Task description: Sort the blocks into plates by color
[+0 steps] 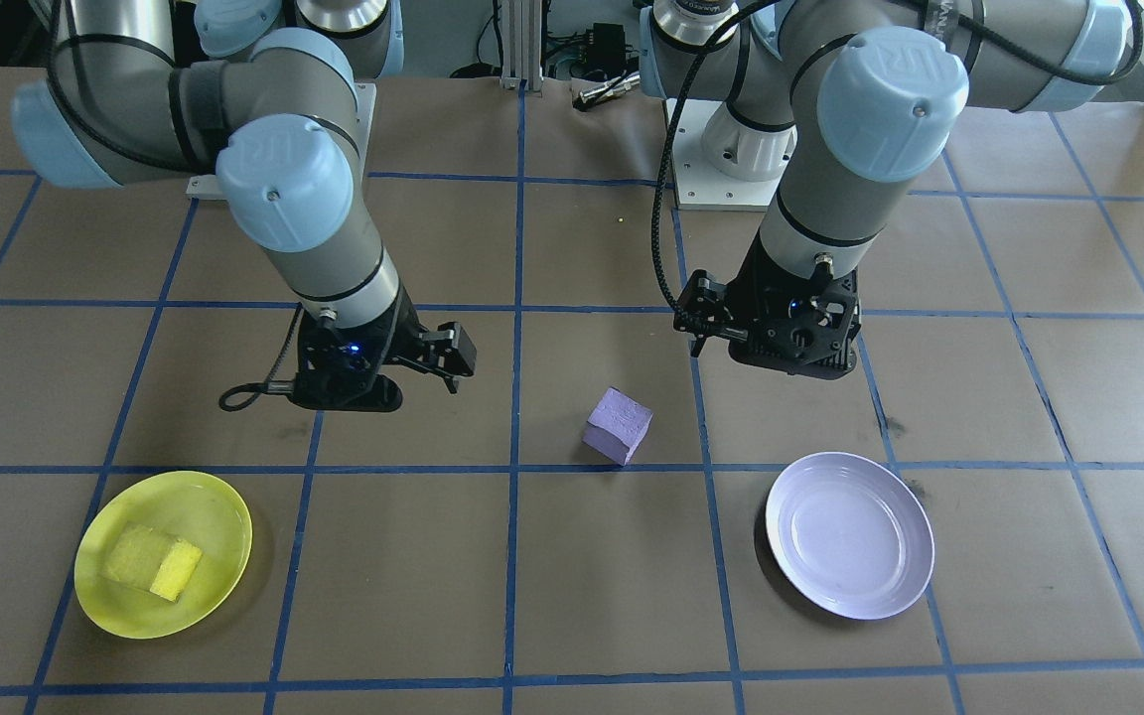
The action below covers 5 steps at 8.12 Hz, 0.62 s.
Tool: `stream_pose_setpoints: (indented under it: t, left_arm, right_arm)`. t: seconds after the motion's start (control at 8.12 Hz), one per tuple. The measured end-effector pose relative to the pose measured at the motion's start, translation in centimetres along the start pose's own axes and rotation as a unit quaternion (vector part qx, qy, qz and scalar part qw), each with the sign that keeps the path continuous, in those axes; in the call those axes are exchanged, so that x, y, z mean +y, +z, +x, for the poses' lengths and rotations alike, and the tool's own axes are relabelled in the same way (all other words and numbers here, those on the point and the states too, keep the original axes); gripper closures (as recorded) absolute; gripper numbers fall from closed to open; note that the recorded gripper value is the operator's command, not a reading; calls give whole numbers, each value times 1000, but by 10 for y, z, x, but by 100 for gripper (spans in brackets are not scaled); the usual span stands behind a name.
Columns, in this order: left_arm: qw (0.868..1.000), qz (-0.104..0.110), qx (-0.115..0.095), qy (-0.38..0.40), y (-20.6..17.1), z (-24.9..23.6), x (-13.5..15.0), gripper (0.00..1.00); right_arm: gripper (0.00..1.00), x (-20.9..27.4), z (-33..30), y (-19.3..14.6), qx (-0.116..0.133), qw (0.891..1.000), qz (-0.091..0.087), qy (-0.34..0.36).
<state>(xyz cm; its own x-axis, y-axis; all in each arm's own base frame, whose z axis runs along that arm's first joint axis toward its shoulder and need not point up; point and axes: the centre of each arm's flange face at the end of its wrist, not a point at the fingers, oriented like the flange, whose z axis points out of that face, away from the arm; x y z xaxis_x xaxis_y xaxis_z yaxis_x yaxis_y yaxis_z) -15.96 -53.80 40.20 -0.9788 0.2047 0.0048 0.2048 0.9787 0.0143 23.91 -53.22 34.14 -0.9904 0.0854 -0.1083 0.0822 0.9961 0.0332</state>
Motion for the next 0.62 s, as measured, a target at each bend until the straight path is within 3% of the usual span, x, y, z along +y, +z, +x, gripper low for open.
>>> stream_pose_setpoints:
  t: [0.25,0.62]
  left_arm:
    - [998,-26,10,50,31,26,0,0]
    - [993,-38,19,109,105,84,-2,0]
  right_arm:
    - [0,18,56,-57,36,999,-13,17]
    - [0,34,85,-121,74,996,-23,37]
